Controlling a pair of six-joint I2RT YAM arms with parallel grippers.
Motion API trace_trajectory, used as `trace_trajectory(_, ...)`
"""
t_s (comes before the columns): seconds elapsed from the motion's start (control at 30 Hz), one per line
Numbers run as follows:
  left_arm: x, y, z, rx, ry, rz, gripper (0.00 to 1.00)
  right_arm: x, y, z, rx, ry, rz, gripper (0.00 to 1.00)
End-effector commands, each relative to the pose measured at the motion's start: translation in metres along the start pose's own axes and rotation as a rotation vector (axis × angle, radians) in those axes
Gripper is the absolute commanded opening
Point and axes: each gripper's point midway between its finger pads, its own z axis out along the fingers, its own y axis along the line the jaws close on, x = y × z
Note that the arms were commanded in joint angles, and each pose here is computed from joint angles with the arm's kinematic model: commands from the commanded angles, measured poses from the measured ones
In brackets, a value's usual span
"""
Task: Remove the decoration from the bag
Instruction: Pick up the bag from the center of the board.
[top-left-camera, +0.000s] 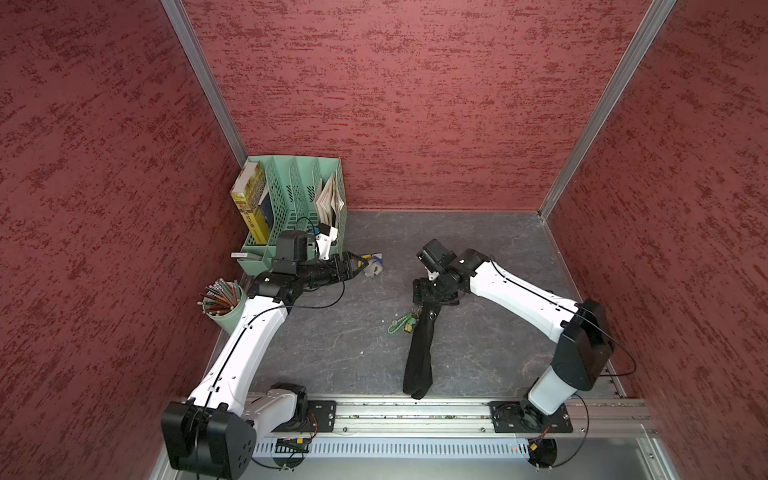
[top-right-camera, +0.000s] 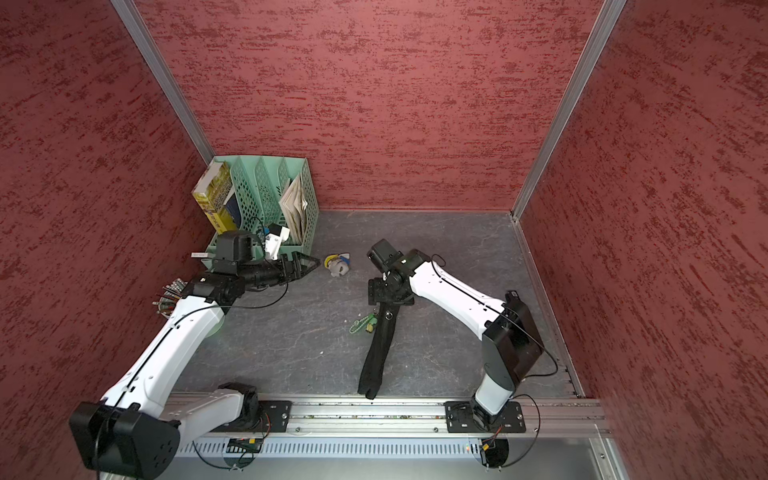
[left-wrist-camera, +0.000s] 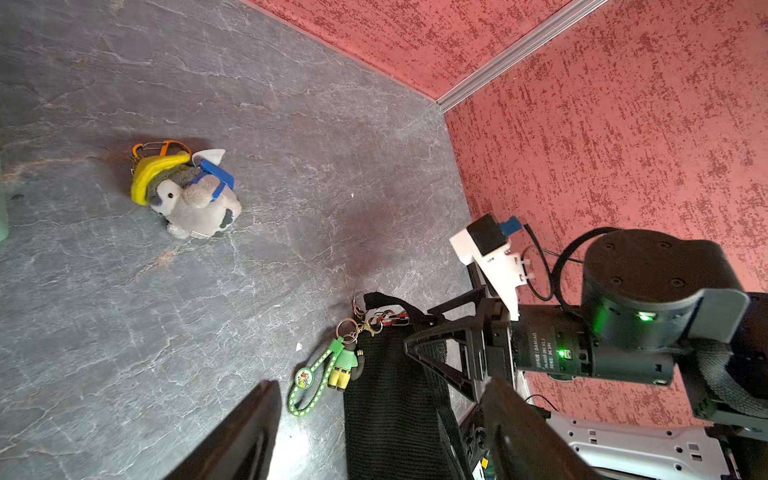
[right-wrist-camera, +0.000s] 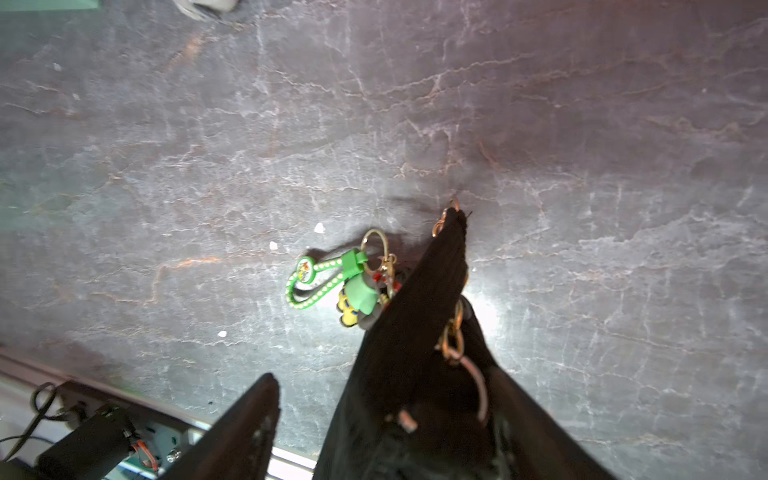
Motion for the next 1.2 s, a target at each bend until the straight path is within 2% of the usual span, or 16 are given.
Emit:
trace_trajectory(0.0,0.002,-0.012,-0.004,0.041,-0.005,0.034,0.80,0.006,-0.013,0.007,0.070,0.023,0.011,0.73)
trace_trajectory(0.07,0.003,-0.017,-0.003,0.057,-0.002,0.038,0.80,0.006,-0.017,0.006,0.095,0.023,0.012,0.73)
trace_trajectory(0.23,-0.001,-0.027,-0.005,0.069,-0.009,0.055,0.80,0.011,-0.026,0.018,0.148,0.068,0.001,0.79)
trace_trajectory(0.27,-0.001,-0.028,-0.006,0.072,-0.009,0.058,0.80,0.012,-0.026,0.021,0.148,0.079,-0.003,0.79)
trace_trajectory(0.33,-0.002,-0.031,-0.006,0.075,-0.012,0.062,0.80,0.011,-0.024,0.024,0.143,0.080,-0.011,0.72)
trace_trajectory(0.37,-0.003,-0.031,-0.006,0.075,-0.012,0.064,0.80,0.009,-0.022,0.024,0.137,0.073,-0.015,0.65)
trace_trajectory(0.43,-0.003,-0.032,-0.007,0.074,-0.012,0.065,0.80,0.001,-0.017,0.016,0.117,0.045,-0.034,0.45)
trace_trajectory(0.53,-0.003,-0.033,-0.007,0.075,-0.012,0.068,0.80,-0.017,-0.006,-0.004,0.086,-0.034,-0.091,0.07)
trace_trajectory(0.57,-0.003,-0.034,-0.008,0.078,-0.012,0.070,0.80,-0.024,0.000,-0.012,0.064,-0.066,-0.123,0.00)
trace_trajectory(0.7,-0.005,-0.038,-0.009,0.089,-0.015,0.087,0.80,-0.039,0.023,-0.043,-0.042,-0.174,-0.289,0.00)
trace_trajectory(0.8,-0.007,-0.045,-0.012,0.113,-0.021,0.125,0.80,-0.038,0.041,-0.063,-0.145,-0.203,-0.421,0.00)
trace_trajectory(0.97,-0.003,-0.075,-0.018,0.201,-0.049,0.300,0.80,-0.033,0.064,-0.100,-0.281,-0.261,-0.596,0.00)
trace_trajectory(1.17,0.014,-0.108,-0.017,0.307,-0.100,0.533,0.80,-0.007,0.091,-0.159,-0.525,-0.375,-0.812,0.00)
